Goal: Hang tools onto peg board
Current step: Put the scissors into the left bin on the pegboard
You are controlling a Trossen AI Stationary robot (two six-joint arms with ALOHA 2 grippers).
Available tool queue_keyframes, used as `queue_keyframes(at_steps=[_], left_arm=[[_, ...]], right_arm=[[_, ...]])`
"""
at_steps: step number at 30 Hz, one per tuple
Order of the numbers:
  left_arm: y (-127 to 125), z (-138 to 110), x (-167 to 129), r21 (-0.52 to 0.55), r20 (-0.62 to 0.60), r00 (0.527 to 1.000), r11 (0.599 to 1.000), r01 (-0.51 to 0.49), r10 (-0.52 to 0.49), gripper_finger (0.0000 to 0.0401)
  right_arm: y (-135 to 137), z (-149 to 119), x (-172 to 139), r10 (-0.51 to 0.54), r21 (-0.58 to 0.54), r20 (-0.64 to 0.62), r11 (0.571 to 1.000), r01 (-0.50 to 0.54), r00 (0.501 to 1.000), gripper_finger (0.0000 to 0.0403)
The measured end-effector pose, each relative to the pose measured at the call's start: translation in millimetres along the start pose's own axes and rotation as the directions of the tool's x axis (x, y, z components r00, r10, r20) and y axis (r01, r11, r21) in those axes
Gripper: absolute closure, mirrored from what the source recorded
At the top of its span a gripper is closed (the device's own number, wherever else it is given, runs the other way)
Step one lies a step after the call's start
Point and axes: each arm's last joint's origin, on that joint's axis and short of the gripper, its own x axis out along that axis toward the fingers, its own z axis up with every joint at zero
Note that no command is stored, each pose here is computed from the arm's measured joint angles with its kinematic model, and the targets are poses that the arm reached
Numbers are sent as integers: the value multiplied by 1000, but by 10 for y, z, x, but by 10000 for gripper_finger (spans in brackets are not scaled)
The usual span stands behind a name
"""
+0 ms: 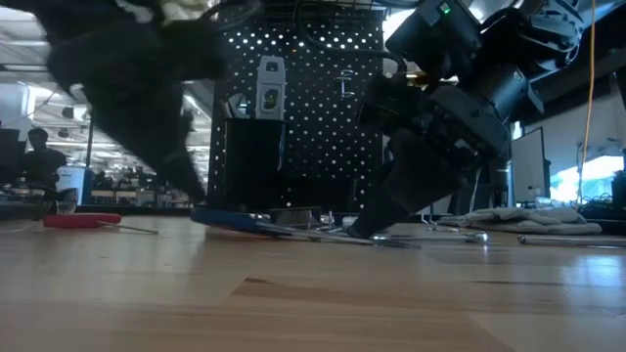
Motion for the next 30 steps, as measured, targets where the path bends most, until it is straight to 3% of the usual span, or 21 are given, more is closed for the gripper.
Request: queue_keyframes(at_steps=[4, 7, 15, 30], left_arm=[[64, -241, 110, -27, -65, 997, 998, -51, 49, 227], [89, -288, 153, -59, -53, 996, 995, -75, 72, 227], [110, -243, 240, 44, 29, 992, 991, -126, 125, 227], [132, -148, 294, 109, 127, 979, 979, -172, 157, 227]], right_arm=[[3, 5, 0, -1, 47, 7, 999, 0, 1000, 171], [4, 8, 1, 1, 52, 13, 999, -2, 1000, 171], [10, 14, 3, 13, 50, 21, 999, -14, 1000, 171], [-30, -43, 85, -58, -13, 24, 998, 58, 998, 171]])
